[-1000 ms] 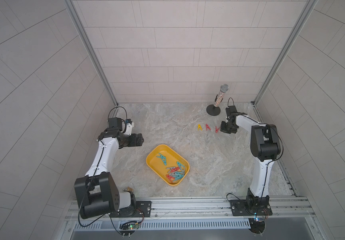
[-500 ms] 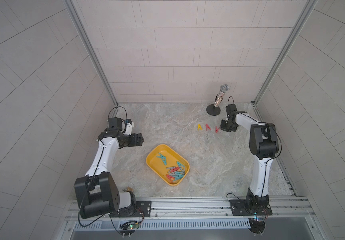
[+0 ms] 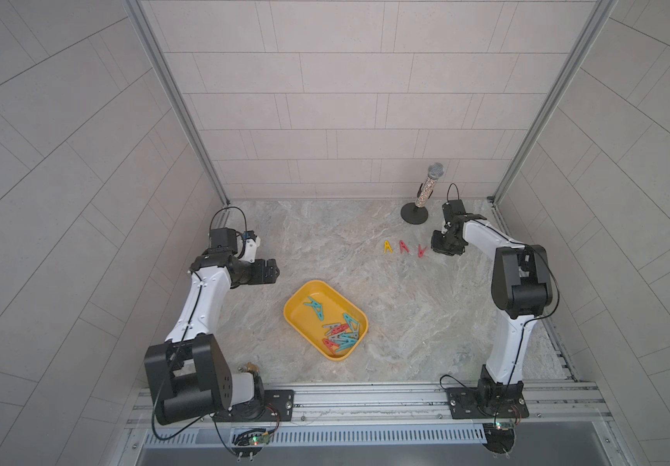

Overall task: Take the clothespins out of the storage box
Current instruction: Place the clothespin at the center of the board, then pick up the clothespin from the storage box.

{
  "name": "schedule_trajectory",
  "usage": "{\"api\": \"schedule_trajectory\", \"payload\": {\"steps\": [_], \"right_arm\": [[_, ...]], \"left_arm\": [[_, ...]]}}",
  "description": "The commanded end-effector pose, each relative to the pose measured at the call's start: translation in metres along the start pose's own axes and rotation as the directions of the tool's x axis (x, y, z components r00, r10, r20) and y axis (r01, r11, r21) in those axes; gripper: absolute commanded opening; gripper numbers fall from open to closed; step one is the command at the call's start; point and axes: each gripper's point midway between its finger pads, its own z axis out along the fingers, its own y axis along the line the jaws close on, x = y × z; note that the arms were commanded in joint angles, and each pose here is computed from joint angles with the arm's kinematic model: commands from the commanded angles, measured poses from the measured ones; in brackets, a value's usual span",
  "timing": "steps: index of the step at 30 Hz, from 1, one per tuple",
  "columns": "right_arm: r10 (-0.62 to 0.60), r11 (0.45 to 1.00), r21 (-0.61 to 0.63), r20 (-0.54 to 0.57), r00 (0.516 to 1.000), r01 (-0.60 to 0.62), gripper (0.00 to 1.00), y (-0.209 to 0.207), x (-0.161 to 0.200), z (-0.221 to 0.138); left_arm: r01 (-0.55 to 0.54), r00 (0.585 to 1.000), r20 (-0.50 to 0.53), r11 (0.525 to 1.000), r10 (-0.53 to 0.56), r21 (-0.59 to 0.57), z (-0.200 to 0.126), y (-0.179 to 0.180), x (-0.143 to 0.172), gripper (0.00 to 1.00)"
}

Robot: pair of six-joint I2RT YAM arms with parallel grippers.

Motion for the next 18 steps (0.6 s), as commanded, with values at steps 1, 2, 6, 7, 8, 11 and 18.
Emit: {"api": "schedule_trajectory", "payload": {"steps": [1, 2, 6, 7, 8, 11, 18], "right_arm": [[0.026, 0.999, -0.025, 0.03, 0.999, -0.026, 0.22, 0.003, 0.002, -0.031], [0.033, 0.999, -0.041, 0.037, 0.999, -0.032, 0.22, 0.006, 0.005, -0.036], [0.035, 0.995, -0.095, 0.06, 0.998, -0.029, 0.22, 0.016, 0.026, -0.054], [0.032, 0.994, -0.111, 0.061, 0.998, -0.025, 0.22, 0.019, 0.031, -0.058], [0.029, 0.991, -0.13, 0.06, 0.998, -0.021, 0.22, 0.023, 0.038, -0.062], [0.005, 0.987, -0.161, 0.059, 0.998, 0.005, 0.22, 0.034, 0.058, -0.071], [-0.153, 0.956, -0.237, 0.106, 0.982, 0.175, 0.22, 0.083, 0.102, -0.108]], "left_arm": [[-0.004, 1.0, 0.003, 1.0, 0.004, 0.003, -0.005, -0.001, 0.001, 1.0], [-0.004, 1.0, 0.002, 1.0, 0.004, 0.001, -0.005, 0.0, 0.001, 1.0], [-0.004, 1.0, 0.002, 1.0, 0.004, -0.003, -0.005, 0.0, 0.001, 1.0], [-0.005, 1.0, 0.001, 1.0, 0.005, -0.002, -0.004, 0.0, 0.001, 1.0], [-0.004, 1.0, 0.0, 1.0, 0.004, -0.004, -0.004, 0.0, 0.001, 1.0], [0.0, 1.0, -0.006, 1.0, 0.0, -0.003, -0.003, 0.001, 0.002, 1.0], [0.002, 1.0, -0.01, 1.0, -0.002, -0.014, -0.002, 0.003, 0.003, 1.0]]}}
